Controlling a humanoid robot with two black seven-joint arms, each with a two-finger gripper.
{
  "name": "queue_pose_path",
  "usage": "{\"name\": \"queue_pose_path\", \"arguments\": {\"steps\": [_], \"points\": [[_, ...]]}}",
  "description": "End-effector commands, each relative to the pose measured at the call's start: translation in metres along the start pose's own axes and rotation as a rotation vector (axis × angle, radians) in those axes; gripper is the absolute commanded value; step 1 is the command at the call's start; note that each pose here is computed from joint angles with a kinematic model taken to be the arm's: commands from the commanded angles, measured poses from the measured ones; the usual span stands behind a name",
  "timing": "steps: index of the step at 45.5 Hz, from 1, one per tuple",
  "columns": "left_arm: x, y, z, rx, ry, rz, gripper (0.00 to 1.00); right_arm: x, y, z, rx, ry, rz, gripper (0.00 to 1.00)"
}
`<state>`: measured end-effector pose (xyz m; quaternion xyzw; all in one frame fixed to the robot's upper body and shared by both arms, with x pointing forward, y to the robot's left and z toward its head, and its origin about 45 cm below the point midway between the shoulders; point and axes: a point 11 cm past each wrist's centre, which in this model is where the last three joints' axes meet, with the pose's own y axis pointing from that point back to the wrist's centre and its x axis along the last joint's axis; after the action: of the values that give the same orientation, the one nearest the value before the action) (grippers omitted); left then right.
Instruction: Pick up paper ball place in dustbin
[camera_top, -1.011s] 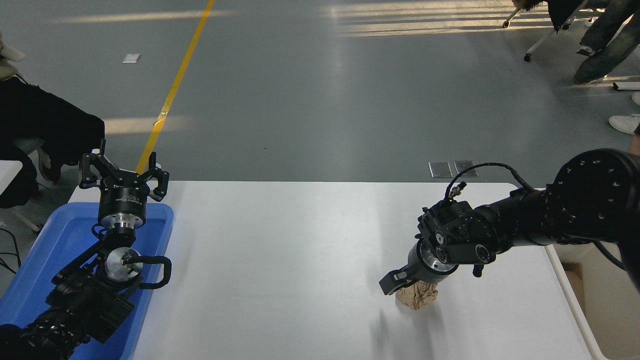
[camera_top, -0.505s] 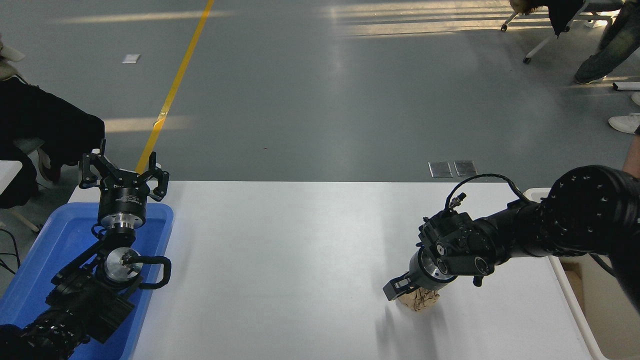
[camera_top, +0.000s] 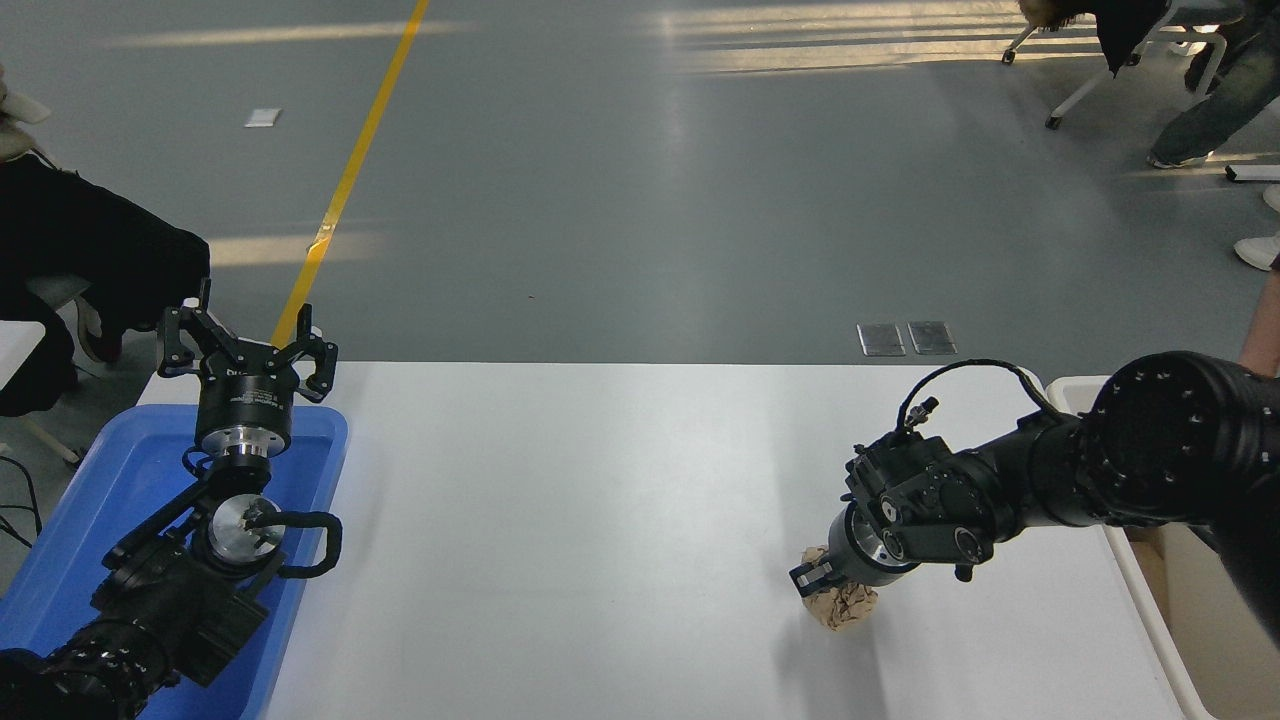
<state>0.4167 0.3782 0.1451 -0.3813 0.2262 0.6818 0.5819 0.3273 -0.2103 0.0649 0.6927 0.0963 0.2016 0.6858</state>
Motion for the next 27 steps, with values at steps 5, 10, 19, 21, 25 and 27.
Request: {"name": "queue_pose_path", "arguments": {"steps": [5,10,19,21,25,27], "points": [[0.000,0.000,-0.001,0.001,0.000,-0.001,0.99,0.006,0.011,0.010,-0.026,0.010,-0.008,0.00],[0.000,0.000,0.000,0.001,-0.001,-0.001,0.99,0.019,0.043,0.030,-0.052,-0.014,0.012,0.00],[0.000,0.000,0.000,0.001,0.000,-0.002,0.99,0.032,0.144,0.056,-0.045,-0.137,0.023,0.00],[0.000,0.000,0.000,0.003,-0.002,-0.003,0.99,0.042,0.192,0.061,-0.061,-0.162,0.049,0.00],[0.000,0.000,0.000,0.003,-0.001,-0.001,0.99,0.051,0.245,0.062,-0.064,-0.180,0.070,0.00],[0.000,0.000,0.000,0.001,0.000,-0.002,0.99,0.060,0.274,0.058,-0.046,-0.190,0.091,0.00]]}}
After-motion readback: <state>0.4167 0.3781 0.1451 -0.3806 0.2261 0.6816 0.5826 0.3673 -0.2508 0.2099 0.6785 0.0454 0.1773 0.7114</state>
